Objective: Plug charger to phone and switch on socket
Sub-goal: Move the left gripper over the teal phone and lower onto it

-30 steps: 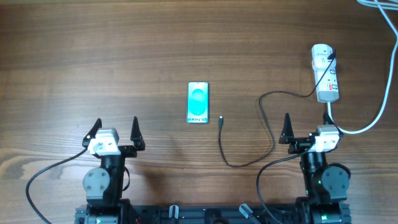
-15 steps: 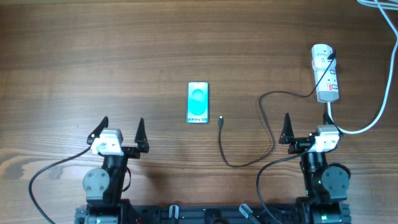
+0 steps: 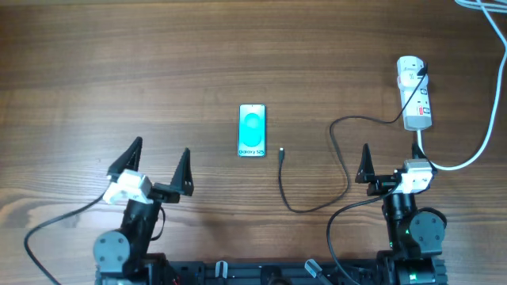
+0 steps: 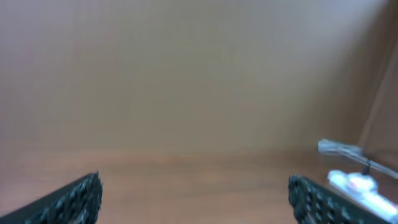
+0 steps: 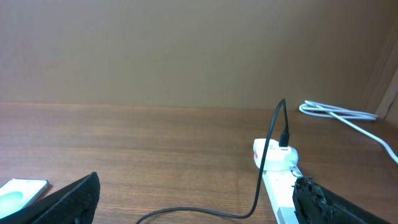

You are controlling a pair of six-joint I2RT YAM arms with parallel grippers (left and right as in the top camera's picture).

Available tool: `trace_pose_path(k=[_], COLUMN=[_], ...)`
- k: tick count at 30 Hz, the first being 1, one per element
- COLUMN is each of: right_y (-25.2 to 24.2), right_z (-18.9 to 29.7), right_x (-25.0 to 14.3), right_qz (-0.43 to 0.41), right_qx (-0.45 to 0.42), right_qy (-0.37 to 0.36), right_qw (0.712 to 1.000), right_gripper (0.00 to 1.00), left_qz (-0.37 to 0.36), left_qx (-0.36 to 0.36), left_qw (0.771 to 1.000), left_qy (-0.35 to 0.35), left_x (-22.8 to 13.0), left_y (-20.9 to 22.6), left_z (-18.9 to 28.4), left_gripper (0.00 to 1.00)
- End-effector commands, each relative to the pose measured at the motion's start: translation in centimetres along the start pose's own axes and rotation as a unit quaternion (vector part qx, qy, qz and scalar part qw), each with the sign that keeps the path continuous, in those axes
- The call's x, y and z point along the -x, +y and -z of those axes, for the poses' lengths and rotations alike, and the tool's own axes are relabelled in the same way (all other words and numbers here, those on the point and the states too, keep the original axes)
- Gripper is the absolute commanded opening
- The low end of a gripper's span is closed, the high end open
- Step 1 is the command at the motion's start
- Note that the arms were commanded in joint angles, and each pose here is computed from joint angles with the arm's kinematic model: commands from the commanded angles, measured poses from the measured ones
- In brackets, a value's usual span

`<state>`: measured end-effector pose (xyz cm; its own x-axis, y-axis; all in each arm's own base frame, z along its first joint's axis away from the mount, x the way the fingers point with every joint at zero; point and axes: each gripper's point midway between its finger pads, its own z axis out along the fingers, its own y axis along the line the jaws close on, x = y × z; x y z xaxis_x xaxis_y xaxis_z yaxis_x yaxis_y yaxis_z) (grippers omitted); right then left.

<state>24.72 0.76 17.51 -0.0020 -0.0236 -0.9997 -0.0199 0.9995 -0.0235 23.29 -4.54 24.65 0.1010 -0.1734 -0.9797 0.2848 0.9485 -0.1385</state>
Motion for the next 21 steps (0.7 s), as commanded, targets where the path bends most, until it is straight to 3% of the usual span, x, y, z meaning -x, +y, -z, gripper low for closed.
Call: trace_pose_path(k=[1, 4, 9, 11, 15, 19, 21], right_y=[-0.4, -0.4, -0.4, -0.4, -0.4, -0.4, -0.4], right_z=[0.1, 0.1, 0.1, 0.1, 0.1, 0.1, 0.1], right_x=[0.3, 0.3, 0.3, 0.3, 0.3, 0.3, 0.3], right_qz=[0.0, 0.0, 0.0, 0.0, 0.0, 0.0, 0.0], right_qx=[-0.01, -0.01, -0.01, -0.01, -0.01, -0.01, -0.01], right_qy=[-0.007, -0.007, -0.007, -0.007, -0.007, -0.007, -0.007], right_qw=[1.0, 1.0, 1.0, 1.0, 1.0, 1.0, 1.0], right_gripper=[1.0, 1.0, 1.0, 1.0, 1.0, 1.0, 1.0], left_qz=[0.029, 0.058, 0.108, 0.167, 0.203, 0.172, 0.163], left_qx=[0.001, -0.03, -0.201, -0.179, -0.135, -0.001, 0.006], left_qw=[0.997, 0.987, 0.954, 0.942, 0.925, 0.897, 0.886], left_qy=[0.065, 0.147, 0.196, 0.228, 0.292, 0.408, 0.434], left_x=[3.7, 4.9, 5.7, 5.3, 5.2, 4.6, 4.7], left_y=[-0.8, -2.0, -7.1, -6.6, -5.4, -2.8, -3.4], left_z=[-1.1, -3.4, -5.8, -6.9, -8.8, -9.9, -10.4], left_gripper=[1.0, 1.0, 1.0, 1.0, 1.0, 1.0, 1.0])
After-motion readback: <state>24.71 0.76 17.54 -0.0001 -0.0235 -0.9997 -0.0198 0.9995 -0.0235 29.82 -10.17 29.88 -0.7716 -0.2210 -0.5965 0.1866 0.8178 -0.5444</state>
